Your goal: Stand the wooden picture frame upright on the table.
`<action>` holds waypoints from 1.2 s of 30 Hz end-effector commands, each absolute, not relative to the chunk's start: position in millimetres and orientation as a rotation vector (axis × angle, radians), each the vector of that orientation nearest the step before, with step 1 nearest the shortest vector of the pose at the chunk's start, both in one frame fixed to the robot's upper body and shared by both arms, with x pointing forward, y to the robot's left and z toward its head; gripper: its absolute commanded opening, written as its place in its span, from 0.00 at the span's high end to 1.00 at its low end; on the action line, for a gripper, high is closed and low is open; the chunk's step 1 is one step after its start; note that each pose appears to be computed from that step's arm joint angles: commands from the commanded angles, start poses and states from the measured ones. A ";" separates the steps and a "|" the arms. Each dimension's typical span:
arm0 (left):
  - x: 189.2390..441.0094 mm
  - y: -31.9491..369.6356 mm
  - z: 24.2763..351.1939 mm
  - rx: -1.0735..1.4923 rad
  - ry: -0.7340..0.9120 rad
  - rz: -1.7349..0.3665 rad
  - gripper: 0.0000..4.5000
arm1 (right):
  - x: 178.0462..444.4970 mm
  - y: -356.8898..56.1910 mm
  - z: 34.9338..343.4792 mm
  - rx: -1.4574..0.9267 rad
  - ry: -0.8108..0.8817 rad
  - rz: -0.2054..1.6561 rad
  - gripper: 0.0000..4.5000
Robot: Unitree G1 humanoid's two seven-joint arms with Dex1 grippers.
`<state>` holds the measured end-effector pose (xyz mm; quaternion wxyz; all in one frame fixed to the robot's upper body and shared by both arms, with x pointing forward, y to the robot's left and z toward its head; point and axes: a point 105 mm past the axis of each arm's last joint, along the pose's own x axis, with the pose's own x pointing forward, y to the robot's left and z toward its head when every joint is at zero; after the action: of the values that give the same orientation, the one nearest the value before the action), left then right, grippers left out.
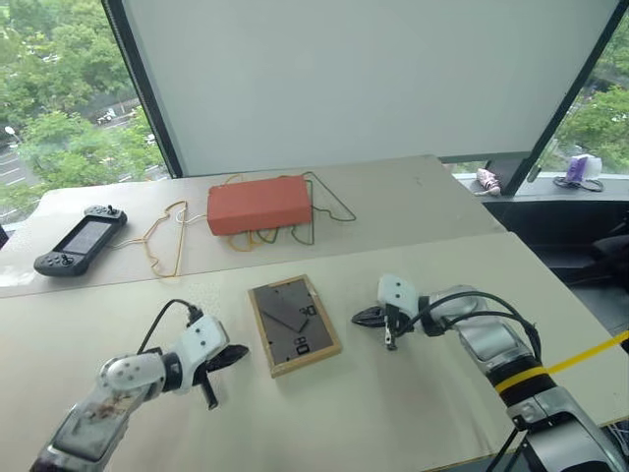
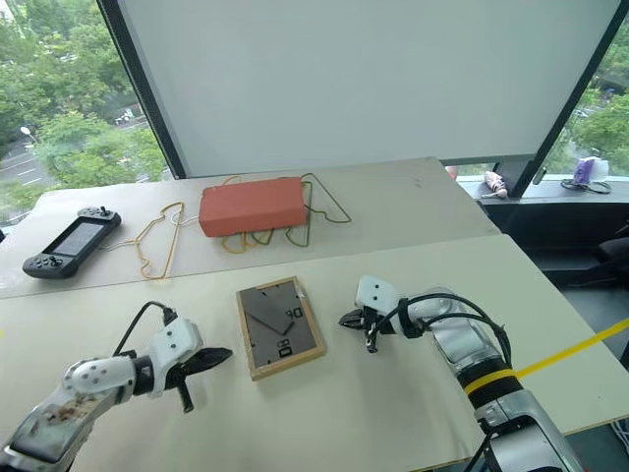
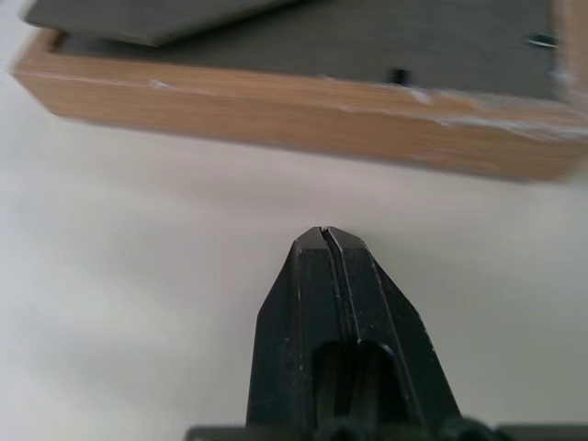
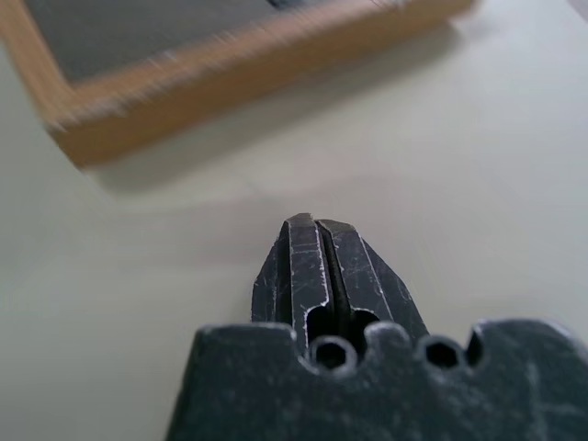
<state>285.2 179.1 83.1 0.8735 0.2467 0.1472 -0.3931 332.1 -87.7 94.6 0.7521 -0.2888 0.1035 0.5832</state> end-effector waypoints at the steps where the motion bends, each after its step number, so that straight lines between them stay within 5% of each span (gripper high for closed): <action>1: 300.9 167.0 86.8 0.547 0.286 -0.813 1.00 | 308.4 -67.4 103.2 -0.594 0.184 1.314 1.00; 21: 292.9 154.6 83.9 0.535 0.310 -0.923 1.00 | 281.2 -64.0 105.7 -0.534 0.221 1.238 1.00; 30: 269.4 141.9 76.6 0.473 0.349 -0.955 1.00 | 280.9 -65.9 106.1 -0.527 0.230 1.223 1.00; 36: 271.0 170.4 79.6 0.508 0.383 -0.857 1.00 | 290.1 -99.8 101.6 -0.543 0.289 1.107 1.00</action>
<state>273.0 158.1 83.3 0.8616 0.2363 0.1632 -0.4186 284.3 -85.8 89.2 0.7894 -0.2476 0.1483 0.5419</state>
